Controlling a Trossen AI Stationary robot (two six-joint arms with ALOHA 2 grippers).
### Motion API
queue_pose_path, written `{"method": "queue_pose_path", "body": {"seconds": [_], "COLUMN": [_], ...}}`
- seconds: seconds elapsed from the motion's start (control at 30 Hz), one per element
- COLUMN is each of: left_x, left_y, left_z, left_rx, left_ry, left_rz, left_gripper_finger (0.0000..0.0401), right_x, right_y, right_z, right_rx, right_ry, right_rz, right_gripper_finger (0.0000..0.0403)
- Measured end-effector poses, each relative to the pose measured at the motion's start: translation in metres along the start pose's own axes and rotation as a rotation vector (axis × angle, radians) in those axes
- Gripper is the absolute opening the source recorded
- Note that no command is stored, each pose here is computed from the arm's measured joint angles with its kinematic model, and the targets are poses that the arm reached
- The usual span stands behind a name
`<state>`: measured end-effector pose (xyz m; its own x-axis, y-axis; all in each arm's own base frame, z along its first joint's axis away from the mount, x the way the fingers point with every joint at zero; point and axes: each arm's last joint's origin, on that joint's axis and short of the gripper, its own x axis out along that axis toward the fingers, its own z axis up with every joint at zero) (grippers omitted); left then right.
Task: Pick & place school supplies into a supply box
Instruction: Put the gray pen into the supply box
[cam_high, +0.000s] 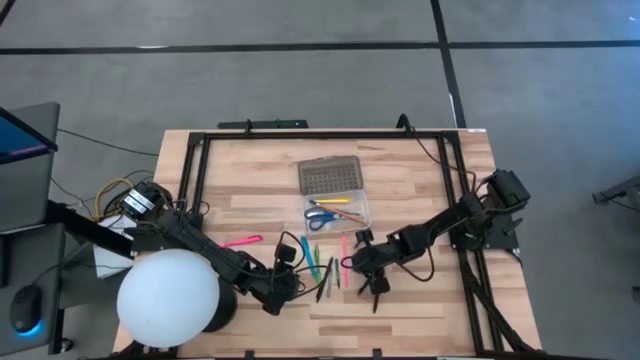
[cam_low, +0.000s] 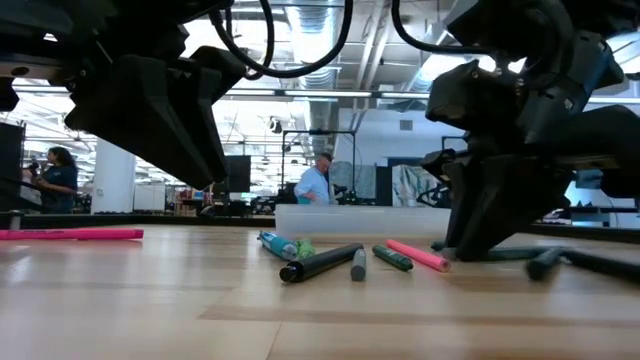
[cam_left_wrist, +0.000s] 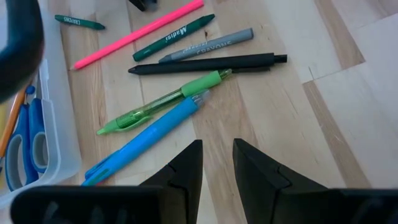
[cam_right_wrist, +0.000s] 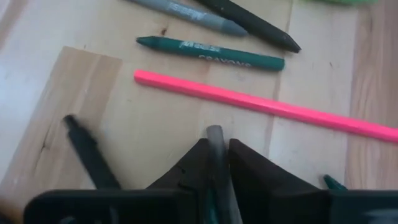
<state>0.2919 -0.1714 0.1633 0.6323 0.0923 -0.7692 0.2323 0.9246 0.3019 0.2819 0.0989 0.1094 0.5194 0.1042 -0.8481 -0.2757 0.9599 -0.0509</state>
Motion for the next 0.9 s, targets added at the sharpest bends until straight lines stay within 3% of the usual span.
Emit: {"method": "queue_pose_path", "body": {"seconds": [0.27,0.9], "left_x": [0.0001,0.0001], "left_y": [-0.0001,0.0000], "left_z": [0.0000,0.0000], "left_rx": [0.000,0.000], "left_ry": [0.000,0.000], "left_rz": [0.000,0.000], "left_gripper_finger": [0.0083,0.0084], "right_x": [0.0000,0.0002], "right_y": [-0.0002,-0.0079], "right_z": [-0.0003,-0.0045], "right_rx": [0.034,0.044], "right_ry": [0.001,0.051], "right_rz": [-0.004,-0.015], "right_gripper_finger": [0.0032,0.0042]}}
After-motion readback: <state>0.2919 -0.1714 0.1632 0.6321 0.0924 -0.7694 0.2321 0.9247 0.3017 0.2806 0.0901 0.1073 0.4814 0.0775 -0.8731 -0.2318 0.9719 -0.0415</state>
